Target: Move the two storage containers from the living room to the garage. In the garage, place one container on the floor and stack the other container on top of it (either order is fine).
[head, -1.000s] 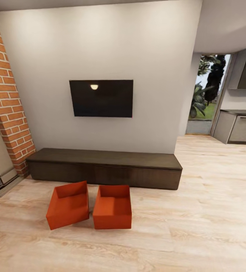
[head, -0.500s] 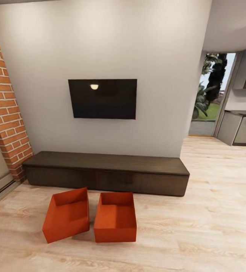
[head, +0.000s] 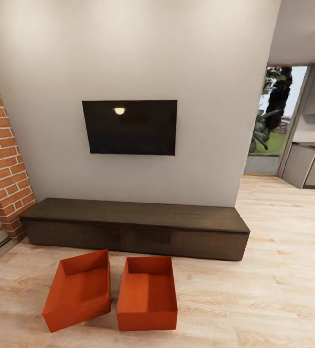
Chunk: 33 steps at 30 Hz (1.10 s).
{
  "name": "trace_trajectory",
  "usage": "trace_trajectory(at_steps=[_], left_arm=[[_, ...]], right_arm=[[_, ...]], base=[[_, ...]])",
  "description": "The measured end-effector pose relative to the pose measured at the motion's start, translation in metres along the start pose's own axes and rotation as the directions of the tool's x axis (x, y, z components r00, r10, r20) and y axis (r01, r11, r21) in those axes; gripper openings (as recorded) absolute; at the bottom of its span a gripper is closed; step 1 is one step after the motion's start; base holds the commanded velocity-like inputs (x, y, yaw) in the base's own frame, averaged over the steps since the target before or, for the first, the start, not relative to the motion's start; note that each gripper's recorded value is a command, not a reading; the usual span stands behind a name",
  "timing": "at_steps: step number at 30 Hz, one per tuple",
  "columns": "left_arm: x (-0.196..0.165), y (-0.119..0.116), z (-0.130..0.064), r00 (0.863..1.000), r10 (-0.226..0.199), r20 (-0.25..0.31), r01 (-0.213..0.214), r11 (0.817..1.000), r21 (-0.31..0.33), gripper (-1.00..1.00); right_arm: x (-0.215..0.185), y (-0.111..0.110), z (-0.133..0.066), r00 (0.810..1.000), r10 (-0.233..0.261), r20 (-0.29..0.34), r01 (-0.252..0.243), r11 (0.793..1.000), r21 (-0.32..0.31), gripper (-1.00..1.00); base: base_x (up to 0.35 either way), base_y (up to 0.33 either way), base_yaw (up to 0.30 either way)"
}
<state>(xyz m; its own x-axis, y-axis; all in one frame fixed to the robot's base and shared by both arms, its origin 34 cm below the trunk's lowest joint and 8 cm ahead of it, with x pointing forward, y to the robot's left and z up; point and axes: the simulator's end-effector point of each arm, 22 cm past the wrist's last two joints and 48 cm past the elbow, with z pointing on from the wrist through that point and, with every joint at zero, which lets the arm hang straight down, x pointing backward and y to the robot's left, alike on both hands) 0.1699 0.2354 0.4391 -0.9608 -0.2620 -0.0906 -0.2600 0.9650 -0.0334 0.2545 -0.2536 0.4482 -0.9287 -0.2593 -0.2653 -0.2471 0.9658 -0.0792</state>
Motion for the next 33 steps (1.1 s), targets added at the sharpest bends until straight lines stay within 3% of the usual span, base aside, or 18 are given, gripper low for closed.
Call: trace_trajectory(at_steps=[33], left_arm=[[-0.0008,-0.0001,0.0000,1.000,0.001,0.004,-0.001,1.000,0.000,1.00]], right_arm=[[0.0000,-0.0004,0.0000,1.000,0.000,0.000,0.000,1.000,0.001,1.00]], base=[[0.322,0.000,0.000]])
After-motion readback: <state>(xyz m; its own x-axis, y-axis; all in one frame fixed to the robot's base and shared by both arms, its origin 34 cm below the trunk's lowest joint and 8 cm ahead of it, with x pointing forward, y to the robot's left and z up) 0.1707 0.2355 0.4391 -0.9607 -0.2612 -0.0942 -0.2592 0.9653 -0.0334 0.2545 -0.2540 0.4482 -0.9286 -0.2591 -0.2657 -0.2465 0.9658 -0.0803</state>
